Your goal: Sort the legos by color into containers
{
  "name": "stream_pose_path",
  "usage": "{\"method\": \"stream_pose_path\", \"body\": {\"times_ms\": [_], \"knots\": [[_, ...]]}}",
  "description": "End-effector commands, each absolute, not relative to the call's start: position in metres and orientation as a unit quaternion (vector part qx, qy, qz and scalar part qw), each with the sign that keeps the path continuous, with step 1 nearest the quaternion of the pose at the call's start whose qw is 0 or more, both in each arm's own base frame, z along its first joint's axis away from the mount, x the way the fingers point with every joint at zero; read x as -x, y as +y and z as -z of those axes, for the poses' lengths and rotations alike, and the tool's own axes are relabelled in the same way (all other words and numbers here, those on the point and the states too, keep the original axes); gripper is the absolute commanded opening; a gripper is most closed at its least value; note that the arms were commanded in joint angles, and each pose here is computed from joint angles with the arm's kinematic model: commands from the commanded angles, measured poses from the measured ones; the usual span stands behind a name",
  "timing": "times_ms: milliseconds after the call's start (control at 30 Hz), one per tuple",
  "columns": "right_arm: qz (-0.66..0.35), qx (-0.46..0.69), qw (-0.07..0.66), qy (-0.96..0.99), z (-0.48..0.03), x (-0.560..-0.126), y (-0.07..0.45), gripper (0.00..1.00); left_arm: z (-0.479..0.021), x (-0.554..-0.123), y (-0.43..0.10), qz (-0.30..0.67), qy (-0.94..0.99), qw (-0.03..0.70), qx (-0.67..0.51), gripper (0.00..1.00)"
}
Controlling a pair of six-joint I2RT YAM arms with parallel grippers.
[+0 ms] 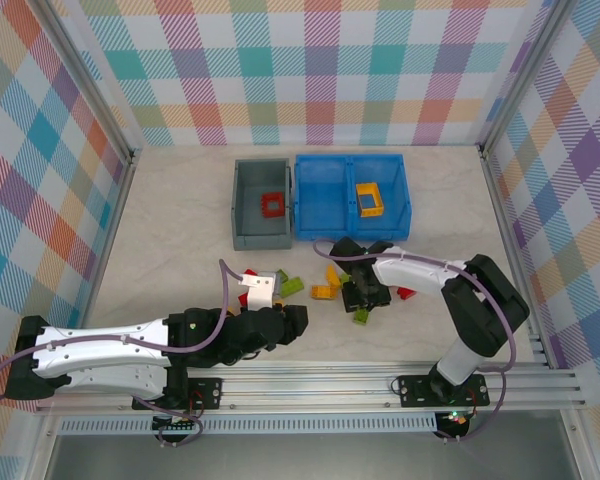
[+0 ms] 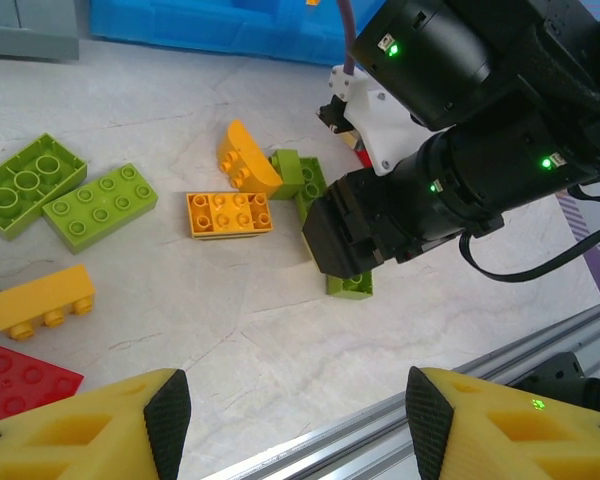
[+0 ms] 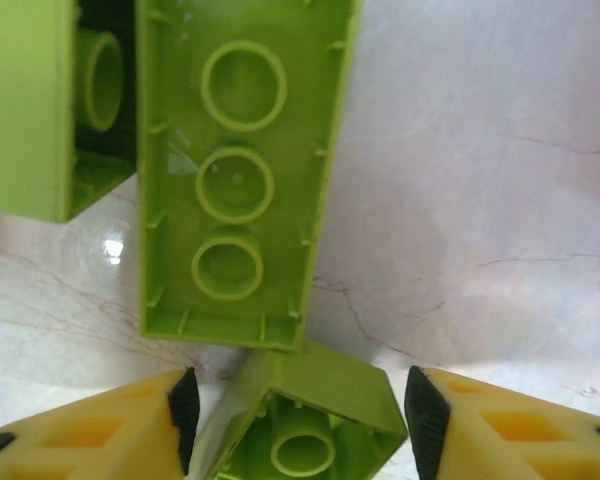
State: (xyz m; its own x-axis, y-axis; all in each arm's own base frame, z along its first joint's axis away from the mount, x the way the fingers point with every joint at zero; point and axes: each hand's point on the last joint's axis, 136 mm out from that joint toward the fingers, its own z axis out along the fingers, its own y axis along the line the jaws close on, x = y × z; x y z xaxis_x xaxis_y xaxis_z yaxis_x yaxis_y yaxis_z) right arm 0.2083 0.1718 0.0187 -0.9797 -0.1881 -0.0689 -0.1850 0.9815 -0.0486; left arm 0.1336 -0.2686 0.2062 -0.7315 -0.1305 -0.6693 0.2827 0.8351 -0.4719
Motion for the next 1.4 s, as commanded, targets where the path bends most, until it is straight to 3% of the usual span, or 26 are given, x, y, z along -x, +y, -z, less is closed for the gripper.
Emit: {"method": "stream_pose_path", "body": {"times_ms": [0, 133, 400, 600, 767, 1000, 1200, 1367], "knots": [[-0.005, 0.075, 0.021, 0.997, -0.018, -0.192, 0.171, 0.55, -0.206, -0.130, -0.275, 0.297, 0.882, 0.362, -0.044, 0.61], [-0.022, 0.047, 0.021, 0.998, -0.019, -0.182, 0.168, 0.49, -0.201, -0.128, -0.280, 0.301, 0.884, 0.355, -0.046, 0.61], [-0.053, 0.044, 0.078, 0.995, -0.050, -0.197, 0.182, 0.26, -0.204, -0.132, -0.283, 0.285, 0.886, 0.362, -0.044, 0.61], [-0.099, 0.085, 0.158, 0.979, -0.123, -0.256, 0.233, 0.26, -0.243, -0.156, -0.230, 0.201, 0.876, 0.439, 0.009, 0.63], [-0.107, 0.071, 0.203, 0.971, -0.148, -0.338, 0.268, 0.26, -0.282, -0.176, -0.223, 0.184, 0.861, 0.474, 0.005, 0.65], [-0.085, 0.028, 0.199, 0.976, -0.129, -0.426, 0.277, 0.26, -0.291, -0.203, -0.240, 0.188, 0.871, 0.454, 0.000, 0.64], [-0.087, -0.004, 0.167, 0.982, -0.099, -0.452, 0.271, 0.26, -0.290, -0.217, -0.275, 0.169, 0.879, 0.445, -0.036, 0.64], [-0.088, -0.007, 0.140, 0.986, -0.081, -0.455, 0.275, 0.33, -0.278, -0.221, -0.290, 0.161, 0.887, 0.431, -0.047, 0.64]]}}
